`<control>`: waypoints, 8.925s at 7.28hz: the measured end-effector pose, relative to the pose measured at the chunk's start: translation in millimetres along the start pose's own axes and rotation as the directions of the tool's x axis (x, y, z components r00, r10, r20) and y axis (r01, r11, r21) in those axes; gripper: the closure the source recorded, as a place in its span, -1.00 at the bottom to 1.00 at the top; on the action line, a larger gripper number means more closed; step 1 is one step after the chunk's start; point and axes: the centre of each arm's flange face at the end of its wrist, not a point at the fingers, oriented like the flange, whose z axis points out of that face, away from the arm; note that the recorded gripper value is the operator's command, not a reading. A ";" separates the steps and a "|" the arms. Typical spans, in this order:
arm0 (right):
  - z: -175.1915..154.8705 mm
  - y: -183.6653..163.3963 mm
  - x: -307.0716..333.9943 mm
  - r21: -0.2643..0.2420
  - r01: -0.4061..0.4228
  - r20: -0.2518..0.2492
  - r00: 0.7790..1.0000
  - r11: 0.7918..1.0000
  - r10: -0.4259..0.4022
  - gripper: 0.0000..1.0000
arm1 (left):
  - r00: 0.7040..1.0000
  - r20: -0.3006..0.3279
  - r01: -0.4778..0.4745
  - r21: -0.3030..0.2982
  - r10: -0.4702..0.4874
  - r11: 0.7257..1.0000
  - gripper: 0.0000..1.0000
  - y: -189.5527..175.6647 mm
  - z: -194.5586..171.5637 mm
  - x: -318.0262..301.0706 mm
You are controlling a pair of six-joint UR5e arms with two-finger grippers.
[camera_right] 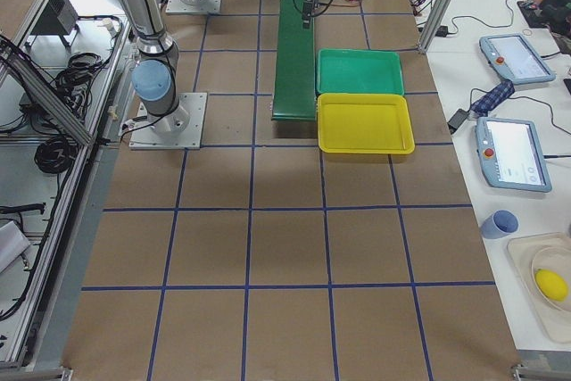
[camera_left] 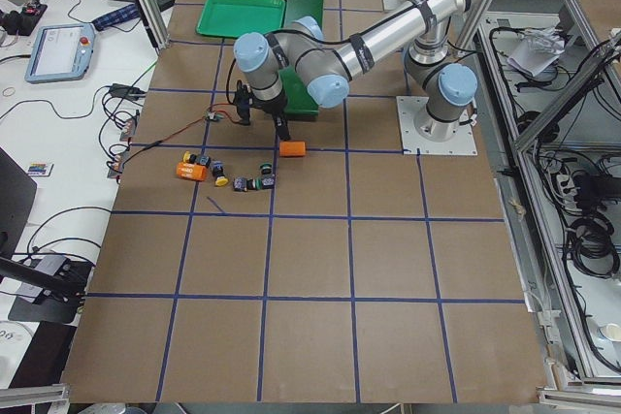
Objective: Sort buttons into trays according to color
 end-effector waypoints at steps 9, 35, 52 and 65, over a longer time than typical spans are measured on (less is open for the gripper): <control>0.0 0.0 0.0 0.000 -0.001 0.000 1.000 1.000 0.001 -1.00 | 0.985 0.016 -0.173 0.012 0.173 0.985 1.00 -1.6 120.9 15.2; 0.1 0.0 0.0 0.000 0.000 0.000 1.000 1.000 0.000 -1.00 | 0.936 0.147 -0.347 0.234 0.319 0.908 -1.00 -249.7 -12.1 -14.1; 0.1 -0.4 0.7 0.000 -0.002 0.000 1.000 1.000 0.002 -1.00 | 0.900 0.023 -0.428 0.224 0.435 0.875 1.00 -276.0 33.5 -54.7; 0.1 -0.3 0.7 -0.001 -0.001 0.000 1.000 1.000 0.001 -1.00 | 0.291 0.135 -0.944 0.200 0.947 0.262 0.98 67.2 46.2 188.1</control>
